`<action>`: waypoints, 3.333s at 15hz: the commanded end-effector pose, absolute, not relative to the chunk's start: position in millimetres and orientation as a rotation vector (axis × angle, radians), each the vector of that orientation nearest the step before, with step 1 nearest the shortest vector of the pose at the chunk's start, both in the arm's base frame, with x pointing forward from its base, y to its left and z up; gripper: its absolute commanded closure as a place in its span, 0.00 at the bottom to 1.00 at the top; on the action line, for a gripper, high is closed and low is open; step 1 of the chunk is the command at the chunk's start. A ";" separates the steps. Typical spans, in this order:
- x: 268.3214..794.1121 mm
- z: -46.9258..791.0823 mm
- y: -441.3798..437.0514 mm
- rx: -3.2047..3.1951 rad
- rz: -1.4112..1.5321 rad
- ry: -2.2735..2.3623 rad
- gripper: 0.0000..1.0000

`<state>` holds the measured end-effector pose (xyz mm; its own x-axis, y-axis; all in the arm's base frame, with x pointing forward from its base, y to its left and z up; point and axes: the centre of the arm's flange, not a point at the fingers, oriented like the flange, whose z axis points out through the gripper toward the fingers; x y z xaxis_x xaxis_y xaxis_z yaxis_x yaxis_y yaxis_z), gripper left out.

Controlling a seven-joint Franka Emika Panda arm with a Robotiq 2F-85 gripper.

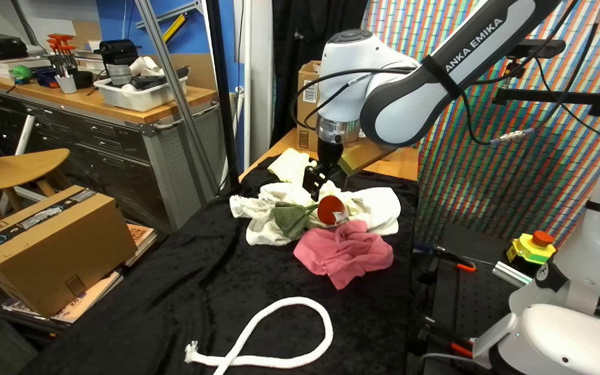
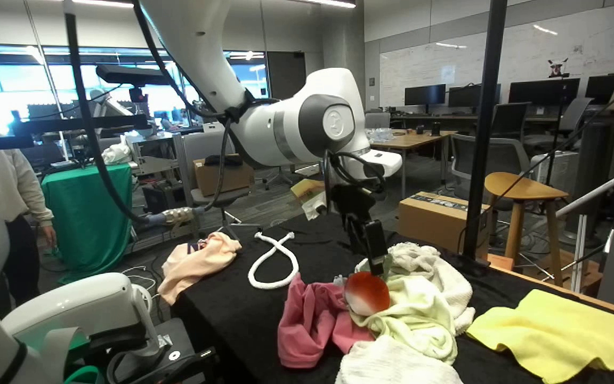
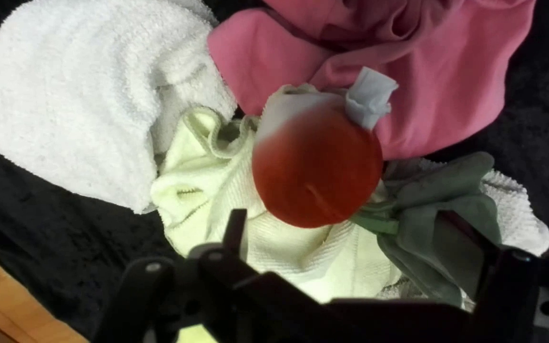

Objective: Pile up all the things on the table on the white shirt

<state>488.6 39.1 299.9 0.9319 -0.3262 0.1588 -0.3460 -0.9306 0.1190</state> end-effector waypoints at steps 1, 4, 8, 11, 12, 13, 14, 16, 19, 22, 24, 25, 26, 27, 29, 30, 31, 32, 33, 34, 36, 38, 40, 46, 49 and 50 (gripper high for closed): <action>496.4 325.0 36.1 2.934 0.294 -0.584 0.00; 523.9 340.3 6.5 2.926 0.340 -0.602 0.00; 567.6 366.1 -63.5 2.889 0.409 -0.634 0.00; 596.5 374.7 -110.0 2.874 0.439 -0.592 0.00; 607.3 373.6 -121.2 2.867 0.441 -0.567 0.00; 618.3 371.6 -130.4 2.865 0.438 -0.534 0.00; 627.7 369.8 -137.2 2.865 0.434 -0.506 0.00; 648.3 361.9 -142.9 2.879 0.420 -0.445 0.00; 675.1 344.5 -138.7 2.889 0.399 -0.357 0.00; 700.0 322.3 -130.3 2.895 0.353 -0.273 0.00; 711.6 310.3 -125.3 2.891 0.320 -0.236 0.00; 718.3 302.0 -122.7 2.887 0.303 -0.220 0.00; 724.1 295.2 -120.9 2.887 0.287 -0.203 0.00; 729.2 288.7 -120.2 2.889 0.270 -0.192 0.00; 738.4 275.4 -120.5 2.892 0.238 -0.179 0.00; 741.3 271.1 -121.4 2.897 0.228 -0.168 0.00; 744.4 266.1 -123.2 2.902 0.220 -0.163 0.00; 746.4 262.1 -124.8 2.914 0.217 -0.158 0.00; 749.1 256.4 -127.1 2.936 0.244 -0.147 0.00; 751.6 251.7 -129.1 2.955 0.262 -0.160 0.00; 753.0 241.6 -133.8 2.995 0.276 -0.189 0.00; 752.9 230.3 -140.3 3.026 0.266 -0.217 0.00; 750.8 218.5 -145.6 3.044 0.253 -0.230 0.00; 750.7 195.6 -145.9 3.044 0.227 -0.211 0.00; 754.7 195.3 -142.5 3.034 0.243 -0.202 0.00; 756.7 196.0 -142.3 3.030 0.251 -0.201 0.00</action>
<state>739.3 -141.6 192.8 0.9811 -0.1402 0.1336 -0.1523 -0.9847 0.0847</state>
